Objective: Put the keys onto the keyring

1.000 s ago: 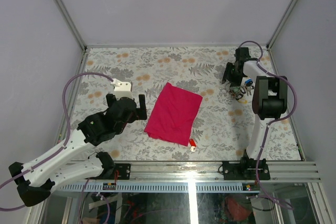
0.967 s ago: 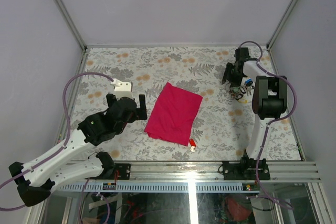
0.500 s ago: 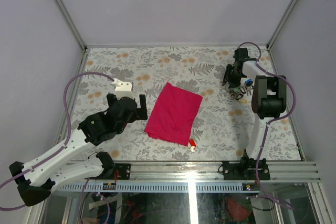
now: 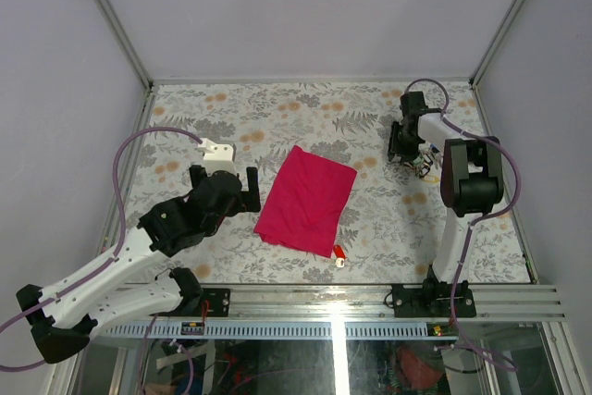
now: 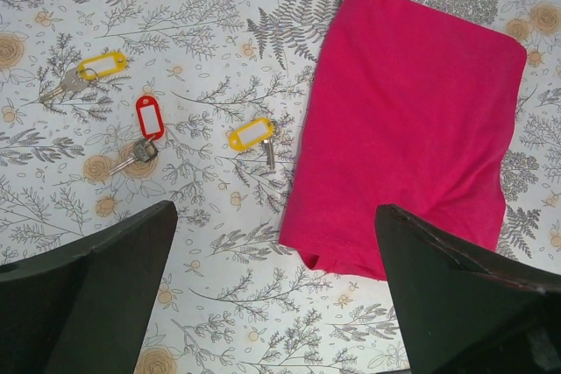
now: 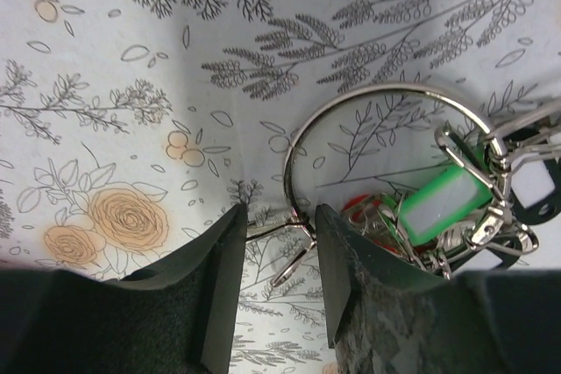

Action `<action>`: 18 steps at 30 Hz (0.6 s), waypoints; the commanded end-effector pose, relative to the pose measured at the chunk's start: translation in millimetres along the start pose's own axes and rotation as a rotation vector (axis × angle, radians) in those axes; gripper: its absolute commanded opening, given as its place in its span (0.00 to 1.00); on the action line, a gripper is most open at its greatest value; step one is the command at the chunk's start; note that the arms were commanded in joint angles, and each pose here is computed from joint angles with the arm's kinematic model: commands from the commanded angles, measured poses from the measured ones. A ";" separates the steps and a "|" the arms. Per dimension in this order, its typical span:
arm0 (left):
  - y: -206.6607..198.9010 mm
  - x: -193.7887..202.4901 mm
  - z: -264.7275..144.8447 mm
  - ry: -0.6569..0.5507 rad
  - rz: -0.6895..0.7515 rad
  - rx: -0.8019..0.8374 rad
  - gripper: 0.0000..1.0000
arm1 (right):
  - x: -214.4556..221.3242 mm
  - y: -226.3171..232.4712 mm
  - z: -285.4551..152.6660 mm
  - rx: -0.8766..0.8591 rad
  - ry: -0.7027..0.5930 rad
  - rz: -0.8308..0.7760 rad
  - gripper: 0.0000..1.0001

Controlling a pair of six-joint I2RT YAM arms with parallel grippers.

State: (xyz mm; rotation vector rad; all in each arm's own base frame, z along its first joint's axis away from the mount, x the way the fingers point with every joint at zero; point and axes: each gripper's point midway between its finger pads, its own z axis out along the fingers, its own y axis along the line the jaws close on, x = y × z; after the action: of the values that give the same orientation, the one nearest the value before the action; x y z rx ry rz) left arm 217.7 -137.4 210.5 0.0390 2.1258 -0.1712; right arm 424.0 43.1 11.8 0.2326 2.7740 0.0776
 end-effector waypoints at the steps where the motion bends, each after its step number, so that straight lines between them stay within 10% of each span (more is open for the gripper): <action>1: -5.5 -7.7 2.8 -0.031 -0.012 0.018 1.00 | 31.8 -11.5 -5.0 0.064 0.087 -0.030 0.43; 18: -7.2 -4.9 5.0 -0.019 -0.004 0.021 1.00 | 30.4 5.2 -51.0 0.027 -0.071 -0.019 0.46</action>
State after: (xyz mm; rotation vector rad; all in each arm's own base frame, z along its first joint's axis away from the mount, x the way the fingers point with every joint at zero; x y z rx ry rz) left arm 217.6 -139.7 207.3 0.0521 2.1385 -0.1701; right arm 377.6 51.4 26.6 0.1824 2.7872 0.0308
